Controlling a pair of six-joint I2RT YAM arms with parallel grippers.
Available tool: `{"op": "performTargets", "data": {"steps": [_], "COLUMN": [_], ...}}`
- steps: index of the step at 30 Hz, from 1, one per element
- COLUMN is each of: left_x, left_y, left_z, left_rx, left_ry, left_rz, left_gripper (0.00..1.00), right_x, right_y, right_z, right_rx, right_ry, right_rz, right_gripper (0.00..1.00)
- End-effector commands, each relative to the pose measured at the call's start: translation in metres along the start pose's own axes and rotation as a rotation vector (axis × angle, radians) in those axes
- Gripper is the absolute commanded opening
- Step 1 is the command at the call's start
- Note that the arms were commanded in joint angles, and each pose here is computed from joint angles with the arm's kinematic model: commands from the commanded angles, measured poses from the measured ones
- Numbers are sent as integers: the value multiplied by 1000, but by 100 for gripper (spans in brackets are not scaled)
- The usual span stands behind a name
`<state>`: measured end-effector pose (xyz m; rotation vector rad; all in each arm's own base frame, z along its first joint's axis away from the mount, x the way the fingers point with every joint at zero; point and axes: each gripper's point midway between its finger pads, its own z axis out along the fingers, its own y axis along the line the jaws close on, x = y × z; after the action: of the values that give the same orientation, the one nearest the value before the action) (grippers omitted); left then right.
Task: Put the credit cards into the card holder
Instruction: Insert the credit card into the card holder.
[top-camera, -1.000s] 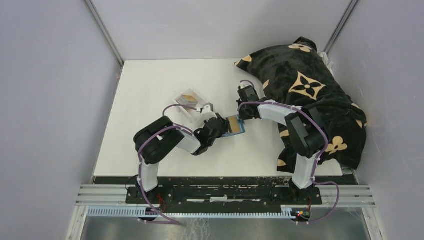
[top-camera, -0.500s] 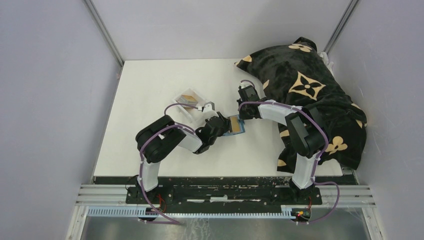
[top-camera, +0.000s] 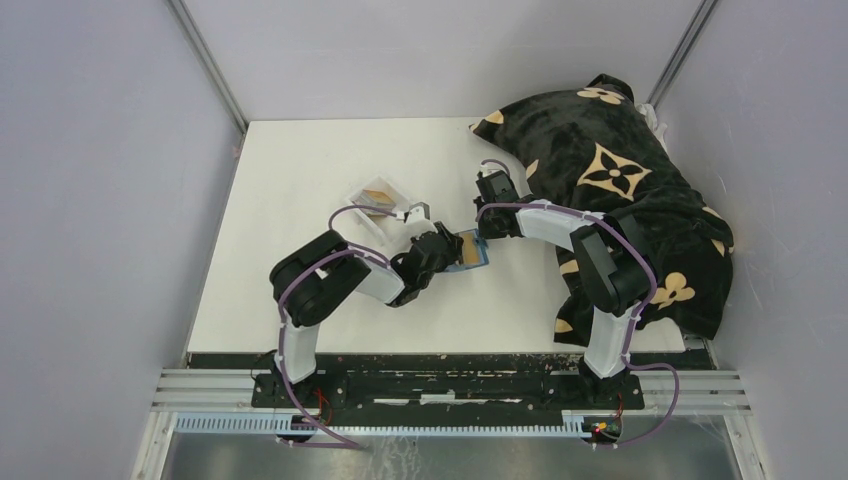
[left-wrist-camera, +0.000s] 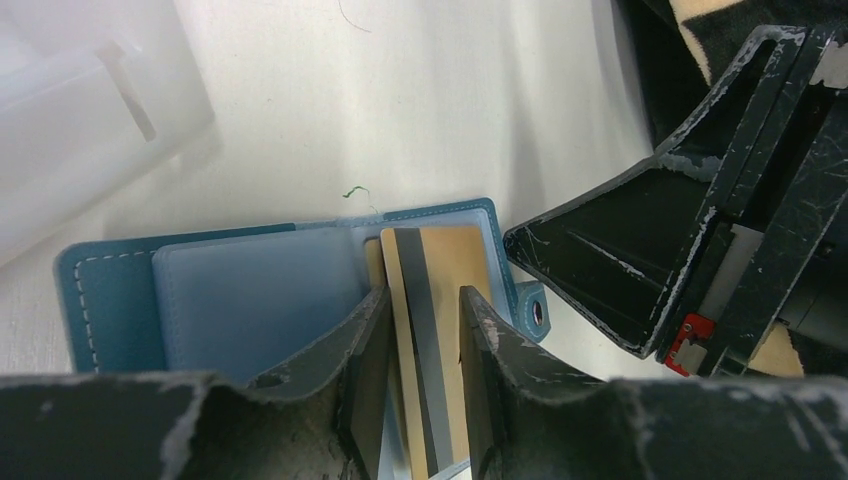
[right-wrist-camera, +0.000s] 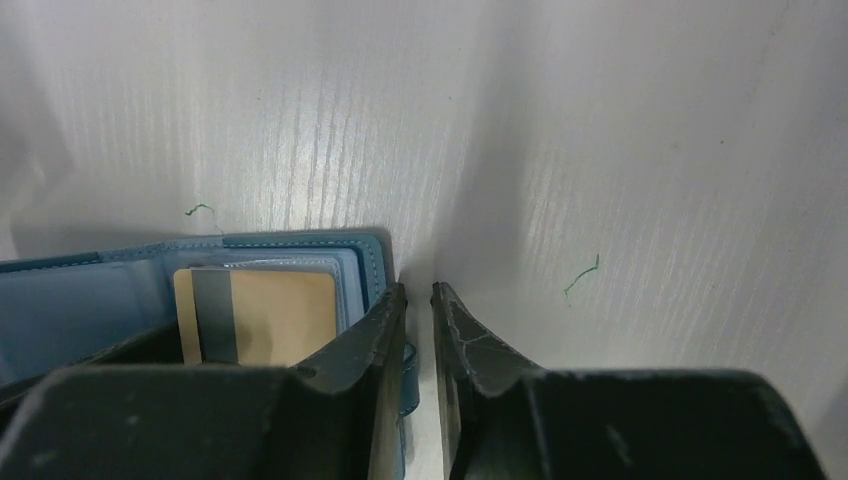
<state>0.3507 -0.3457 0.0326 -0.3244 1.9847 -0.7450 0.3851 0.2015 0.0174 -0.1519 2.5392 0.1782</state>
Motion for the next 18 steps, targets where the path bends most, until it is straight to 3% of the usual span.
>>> {"op": "performTargets", "data": {"steps": [1, 11, 18], "left_x": [-7, -35, -53], "left_y": [4, -7, -25], "left_z": [-10, -20, -21], "left_rx": [-31, -43, -20], "left_ry": [2, -54, -80], "left_rz": [51, 104, 149], "left_gripper": [40, 54, 56], "right_x": [-10, -28, -48], "right_y": [12, 6, 4], "right_z": [-6, -20, -31], "right_rx": [-31, 5, 19], "right_ry": [-37, -91, -167], "right_rz": [13, -17, -43], "right_gripper": [26, 42, 46]}}
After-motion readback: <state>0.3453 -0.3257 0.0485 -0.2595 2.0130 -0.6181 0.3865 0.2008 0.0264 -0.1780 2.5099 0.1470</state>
